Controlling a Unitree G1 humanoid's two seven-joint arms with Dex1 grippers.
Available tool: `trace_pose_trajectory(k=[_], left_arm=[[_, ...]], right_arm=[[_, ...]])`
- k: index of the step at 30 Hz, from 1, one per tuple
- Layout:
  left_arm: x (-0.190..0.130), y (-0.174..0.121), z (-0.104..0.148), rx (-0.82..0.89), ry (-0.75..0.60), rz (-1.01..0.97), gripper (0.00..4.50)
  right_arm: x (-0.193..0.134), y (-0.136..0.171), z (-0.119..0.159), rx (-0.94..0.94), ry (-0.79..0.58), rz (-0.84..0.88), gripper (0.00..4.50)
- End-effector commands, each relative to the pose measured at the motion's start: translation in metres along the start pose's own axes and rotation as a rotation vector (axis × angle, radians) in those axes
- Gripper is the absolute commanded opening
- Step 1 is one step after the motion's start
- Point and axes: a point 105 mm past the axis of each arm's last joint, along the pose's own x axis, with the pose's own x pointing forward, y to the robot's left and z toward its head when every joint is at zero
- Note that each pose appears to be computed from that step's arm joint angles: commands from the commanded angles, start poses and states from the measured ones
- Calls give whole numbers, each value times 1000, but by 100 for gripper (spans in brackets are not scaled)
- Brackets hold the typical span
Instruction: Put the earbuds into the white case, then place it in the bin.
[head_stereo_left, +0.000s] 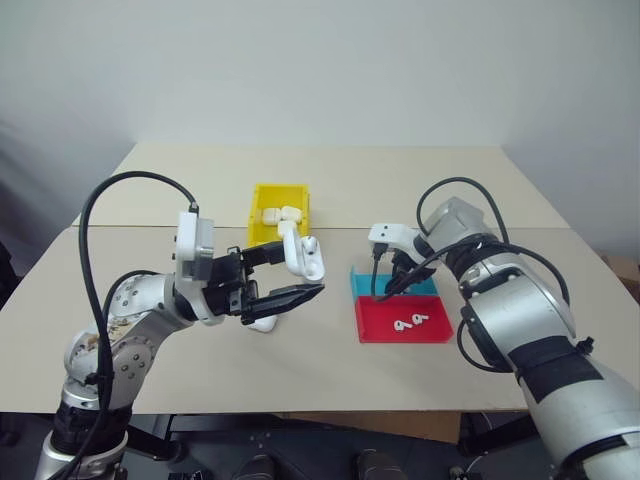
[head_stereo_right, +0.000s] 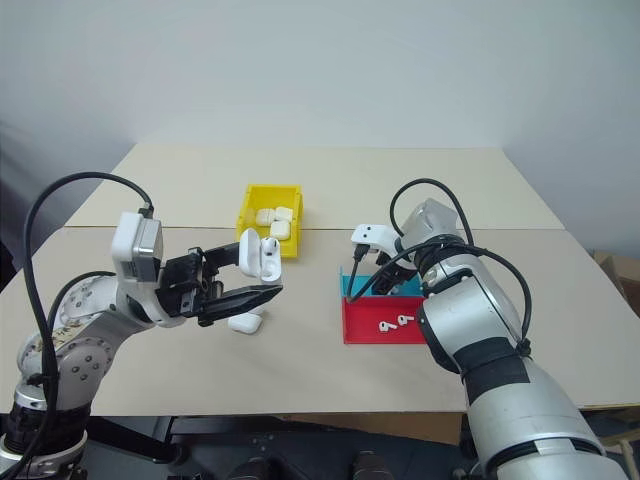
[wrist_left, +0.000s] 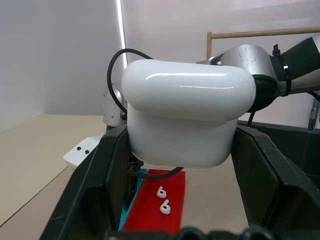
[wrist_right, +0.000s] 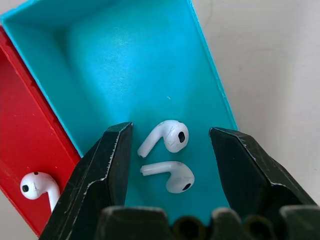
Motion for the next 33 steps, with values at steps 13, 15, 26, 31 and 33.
trace_pose_trajectory(k=[13, 15, 26, 31, 33], left_arm=[[3, -4, 8, 33, -21, -30, 278], [4, -4, 8, 33, -21, -31, 278], [4, -4, 9, 32, -17, -30, 278], [4, -3, 10, 30, -17, -37, 278], [4, -3, 9, 28, -16, -40, 278]], right_arm=[[-10, -3, -21, -40, 41, 28, 297], [-11, -3, -23, -43, 37, 35, 297], [-13, 3, -25, -87, 0, 70, 297], [-14, 1, -21, -72, -42, 39, 297], [-15, -1, -17, -60, -62, 24, 297]])
